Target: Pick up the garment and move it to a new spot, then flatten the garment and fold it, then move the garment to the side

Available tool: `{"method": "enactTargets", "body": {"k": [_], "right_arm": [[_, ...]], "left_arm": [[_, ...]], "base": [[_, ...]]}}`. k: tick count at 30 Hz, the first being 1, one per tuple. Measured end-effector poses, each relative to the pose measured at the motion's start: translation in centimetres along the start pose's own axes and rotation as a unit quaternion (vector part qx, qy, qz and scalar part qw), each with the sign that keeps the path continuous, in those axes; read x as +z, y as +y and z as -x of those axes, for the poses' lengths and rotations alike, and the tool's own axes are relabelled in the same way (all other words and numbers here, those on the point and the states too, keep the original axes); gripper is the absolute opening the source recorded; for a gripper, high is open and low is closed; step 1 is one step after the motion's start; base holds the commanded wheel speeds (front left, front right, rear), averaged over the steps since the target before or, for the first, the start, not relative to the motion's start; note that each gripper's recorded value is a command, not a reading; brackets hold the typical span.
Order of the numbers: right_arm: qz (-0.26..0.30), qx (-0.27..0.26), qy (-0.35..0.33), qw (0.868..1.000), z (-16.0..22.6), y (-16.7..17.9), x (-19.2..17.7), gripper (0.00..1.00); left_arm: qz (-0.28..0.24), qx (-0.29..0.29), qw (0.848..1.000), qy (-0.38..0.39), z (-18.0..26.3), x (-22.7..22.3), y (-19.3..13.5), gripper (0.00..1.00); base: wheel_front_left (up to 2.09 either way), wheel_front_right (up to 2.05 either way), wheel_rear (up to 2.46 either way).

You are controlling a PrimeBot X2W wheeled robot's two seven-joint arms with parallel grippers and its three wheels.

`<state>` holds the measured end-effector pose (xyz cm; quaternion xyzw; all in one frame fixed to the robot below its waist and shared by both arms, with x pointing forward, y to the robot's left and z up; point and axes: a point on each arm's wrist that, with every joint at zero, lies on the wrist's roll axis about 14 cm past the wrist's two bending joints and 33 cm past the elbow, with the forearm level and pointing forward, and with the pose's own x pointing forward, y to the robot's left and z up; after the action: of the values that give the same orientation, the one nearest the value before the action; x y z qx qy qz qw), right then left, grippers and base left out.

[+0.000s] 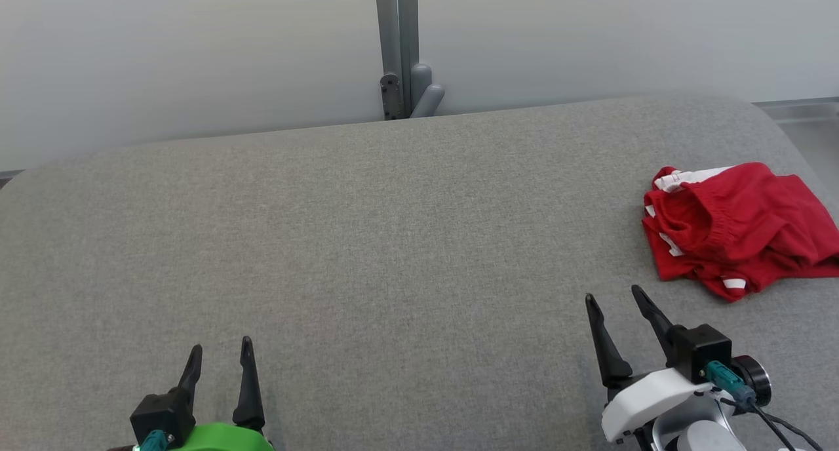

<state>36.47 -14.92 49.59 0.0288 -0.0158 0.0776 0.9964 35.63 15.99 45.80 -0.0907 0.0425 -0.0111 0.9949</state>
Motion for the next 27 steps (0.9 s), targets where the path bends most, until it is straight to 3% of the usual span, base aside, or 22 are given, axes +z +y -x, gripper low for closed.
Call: {"method": "enactTargets", "body": {"k": [27], "right_arm": [[-0.016, -0.001, 0.048, 0.999, 0.5, 0.2, -3.1, 1.0]], "left_arm": [[0.004, 0.002, 0.999, 0.033, 0.2, -2.1, 0.2, 1.0]], "base": [[0.0, 0.0, 0.0]]}}
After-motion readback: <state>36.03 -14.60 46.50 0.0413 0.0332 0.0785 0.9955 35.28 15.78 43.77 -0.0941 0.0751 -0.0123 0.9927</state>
